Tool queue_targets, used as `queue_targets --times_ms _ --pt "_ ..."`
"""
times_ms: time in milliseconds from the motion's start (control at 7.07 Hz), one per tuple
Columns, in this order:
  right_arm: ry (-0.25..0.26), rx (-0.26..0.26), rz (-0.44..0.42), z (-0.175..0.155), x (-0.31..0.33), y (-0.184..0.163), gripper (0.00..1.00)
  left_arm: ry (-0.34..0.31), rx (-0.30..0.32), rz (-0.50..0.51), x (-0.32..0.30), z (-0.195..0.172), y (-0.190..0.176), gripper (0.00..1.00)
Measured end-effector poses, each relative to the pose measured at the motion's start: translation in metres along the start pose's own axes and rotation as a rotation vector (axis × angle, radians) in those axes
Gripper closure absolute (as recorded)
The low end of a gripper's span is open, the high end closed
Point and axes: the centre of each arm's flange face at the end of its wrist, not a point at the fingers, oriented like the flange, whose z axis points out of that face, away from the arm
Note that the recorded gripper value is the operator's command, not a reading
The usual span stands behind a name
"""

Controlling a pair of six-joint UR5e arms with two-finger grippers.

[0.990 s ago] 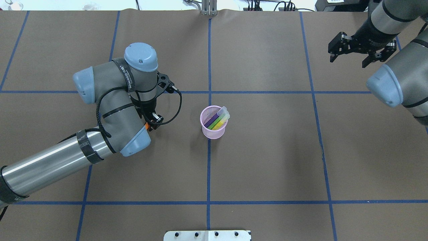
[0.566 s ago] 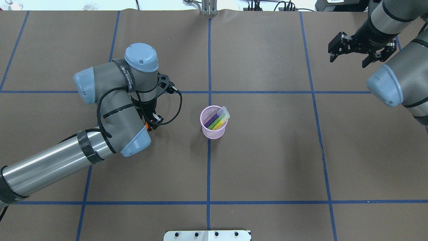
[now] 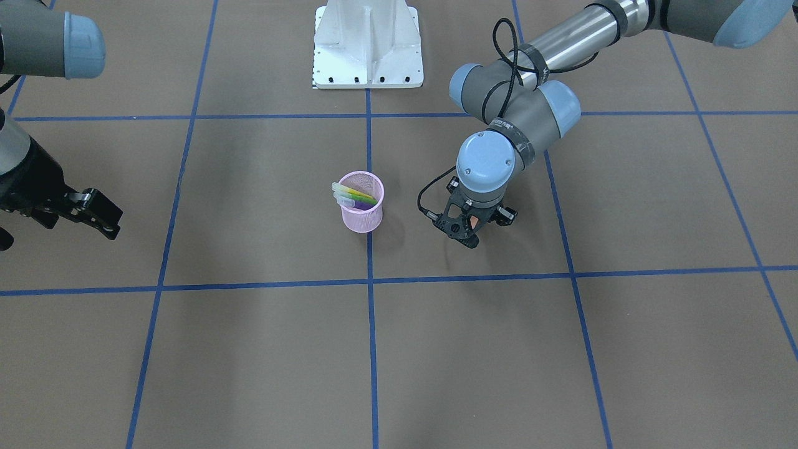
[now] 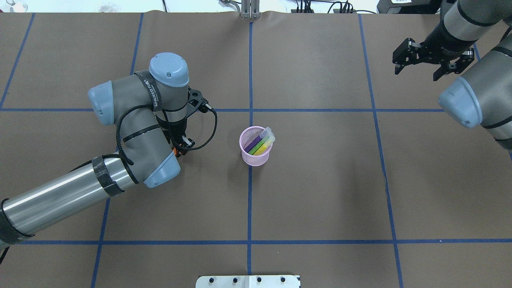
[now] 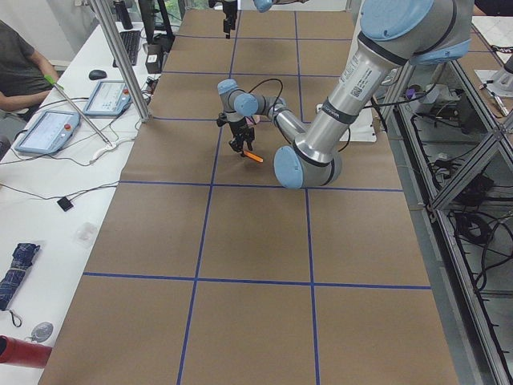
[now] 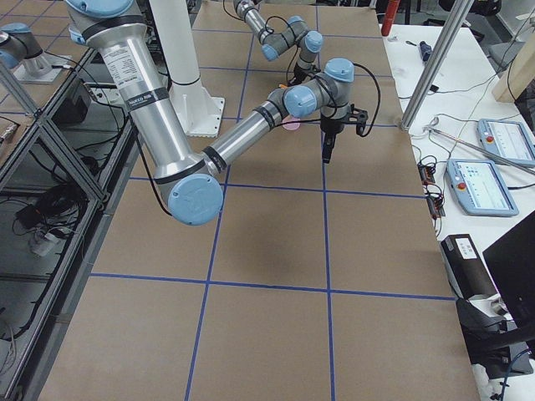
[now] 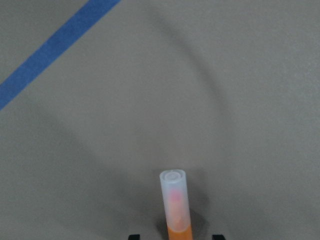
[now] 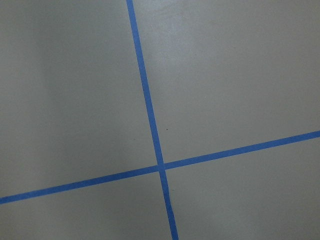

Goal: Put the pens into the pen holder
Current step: 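Grasp the orange marker with the left gripper and lift it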

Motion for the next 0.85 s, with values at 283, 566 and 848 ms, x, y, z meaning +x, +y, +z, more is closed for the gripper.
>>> queue_targets --times_ms 283,566,848 --pt "0.000 -0.001 0.000 0.0003 -0.0001 0.0001 0.00 0.000 -0.001 0.000 -0.0001 0.0005 -0.0002 0.50" --pt "0.001 -0.002 0.000 0.0010 -0.0002 0.0001 0.00 -0.001 -0.003 -0.001 -0.0009 0.0018 0.0000 0.54" --pt "0.001 -0.002 0.000 0.0011 -0.0003 0.0002 0.00 -0.001 -0.005 -0.002 -0.0014 0.0026 0.0001 0.68"
